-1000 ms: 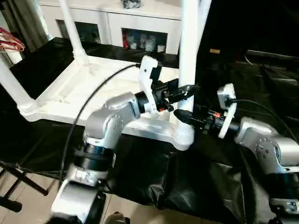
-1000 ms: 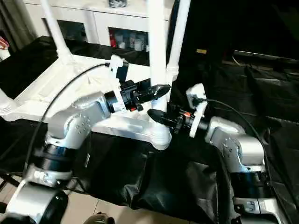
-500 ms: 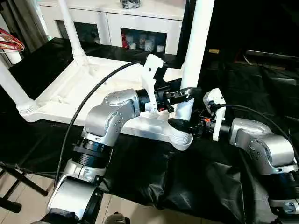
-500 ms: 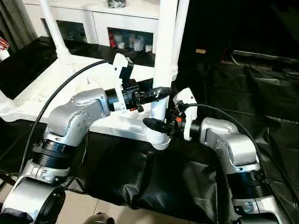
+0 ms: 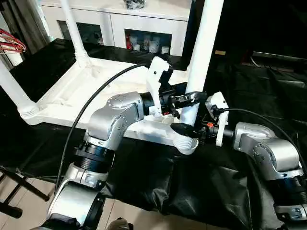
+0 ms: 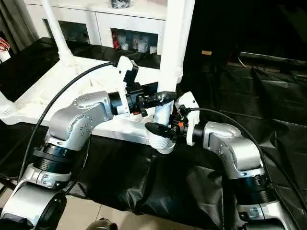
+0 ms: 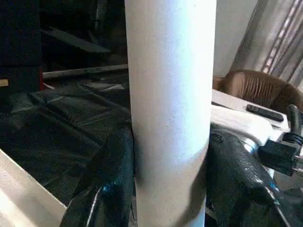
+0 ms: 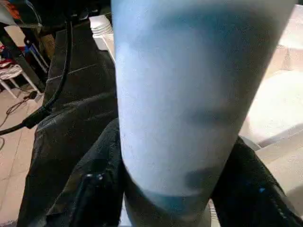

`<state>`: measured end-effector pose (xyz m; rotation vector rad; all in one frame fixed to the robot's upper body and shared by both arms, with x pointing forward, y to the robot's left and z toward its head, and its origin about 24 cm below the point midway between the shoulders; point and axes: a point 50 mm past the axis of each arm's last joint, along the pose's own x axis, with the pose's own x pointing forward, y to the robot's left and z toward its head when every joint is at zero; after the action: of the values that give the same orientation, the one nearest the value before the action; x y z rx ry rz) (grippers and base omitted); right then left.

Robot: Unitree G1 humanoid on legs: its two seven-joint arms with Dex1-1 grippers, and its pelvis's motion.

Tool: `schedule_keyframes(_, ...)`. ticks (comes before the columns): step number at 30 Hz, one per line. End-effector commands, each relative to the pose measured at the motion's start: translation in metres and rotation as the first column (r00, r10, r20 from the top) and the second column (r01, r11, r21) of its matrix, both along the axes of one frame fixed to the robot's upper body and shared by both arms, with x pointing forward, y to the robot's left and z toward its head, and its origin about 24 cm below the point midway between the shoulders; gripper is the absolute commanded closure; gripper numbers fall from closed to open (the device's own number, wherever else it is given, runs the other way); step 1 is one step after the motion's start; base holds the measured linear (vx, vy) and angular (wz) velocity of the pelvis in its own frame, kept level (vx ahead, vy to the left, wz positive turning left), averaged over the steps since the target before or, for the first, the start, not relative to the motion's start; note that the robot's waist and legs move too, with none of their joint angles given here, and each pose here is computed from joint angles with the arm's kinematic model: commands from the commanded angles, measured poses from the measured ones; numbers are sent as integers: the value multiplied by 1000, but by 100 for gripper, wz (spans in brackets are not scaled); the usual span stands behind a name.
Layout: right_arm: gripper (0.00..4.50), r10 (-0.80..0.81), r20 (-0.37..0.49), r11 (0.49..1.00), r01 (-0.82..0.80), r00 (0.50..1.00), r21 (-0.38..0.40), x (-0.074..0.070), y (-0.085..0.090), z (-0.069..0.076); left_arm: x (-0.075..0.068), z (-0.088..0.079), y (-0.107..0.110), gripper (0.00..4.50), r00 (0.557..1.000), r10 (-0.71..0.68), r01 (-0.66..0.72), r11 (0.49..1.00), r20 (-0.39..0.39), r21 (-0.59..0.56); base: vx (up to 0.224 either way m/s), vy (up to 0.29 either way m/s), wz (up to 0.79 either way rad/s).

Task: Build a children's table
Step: Pick table leg

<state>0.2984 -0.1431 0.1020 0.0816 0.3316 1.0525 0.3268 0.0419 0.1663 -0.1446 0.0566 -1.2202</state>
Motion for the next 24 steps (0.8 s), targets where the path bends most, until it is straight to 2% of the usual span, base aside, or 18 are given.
schedule_keyframes(1, 253, 3, -5, 1000, -4, 1000, -25, -1, -1, -4, -1, 6, -3, 264, 999, -12, 12, 1000, 33, 6, 0, 0, 0)
schedule_keyframes(8, 260, -11, -6, 999, 11, 1000, -34, 0, -3, -6, 0, 5, -3, 264, 1000, 3, -3, 1000, 28, 11, 0, 0, 0)
schedule_keyframes(9, 260, -13, -5, 999, 13, 1000, -33, 0, -3, -6, 0, 6, -4, 229, 1000, 0, 0, 1000, 18, 1, 0, 0, 0)
schedule_keyframes(11, 260, -18, 0, 999, 18, 1000, -32, 0, -2, -7, 0, 8, -4, 194, 1000, -1, 2, 1000, 9, -21, 0, 0, 0)
schedule_keyframes(14, 260, -32, 11, 999, 32, 999, -30, 1, -1, -8, 2, 12, -4, 171, 999, 31, -29, 998, 37, -56, 0, 0, 0)
schedule_keyframes(15, 260, -48, 19, 999, 48, 999, -25, 2, 0, -9, 5, 16, -3, 171, 995, 71, -65, 993, 64, -97, 0, 0, 0)
schedule_keyframes(17, 260, -65, 24, 998, 66, 998, -17, 3, 1, -9, 7, 20, -1, 161, 992, 104, -93, 986, 71, -142, 0, 0, 0)
schedule_keyframes(18, 260, -100, 42, 995, 101, 994, -11, 6, 1, -9, 10, 24, 1, 161, 987, 143, -129, 974, 68, -187, 0, 0, 0)
schedule_keyframes(21, 260, -155, 57, 988, 155, 986, 0, 12, 0, -8, 14, 25, 4, 161, 982, 183, -169, 965, 54, -203, 0, 0, 0)
schedule_keyframes(24, 260, -283, 93, 959, 284, 954, 12, 22, -5, -8, 16, 12, 14, 161, 979, 182, -168, 974, 91, -151, 0, 0, 0)
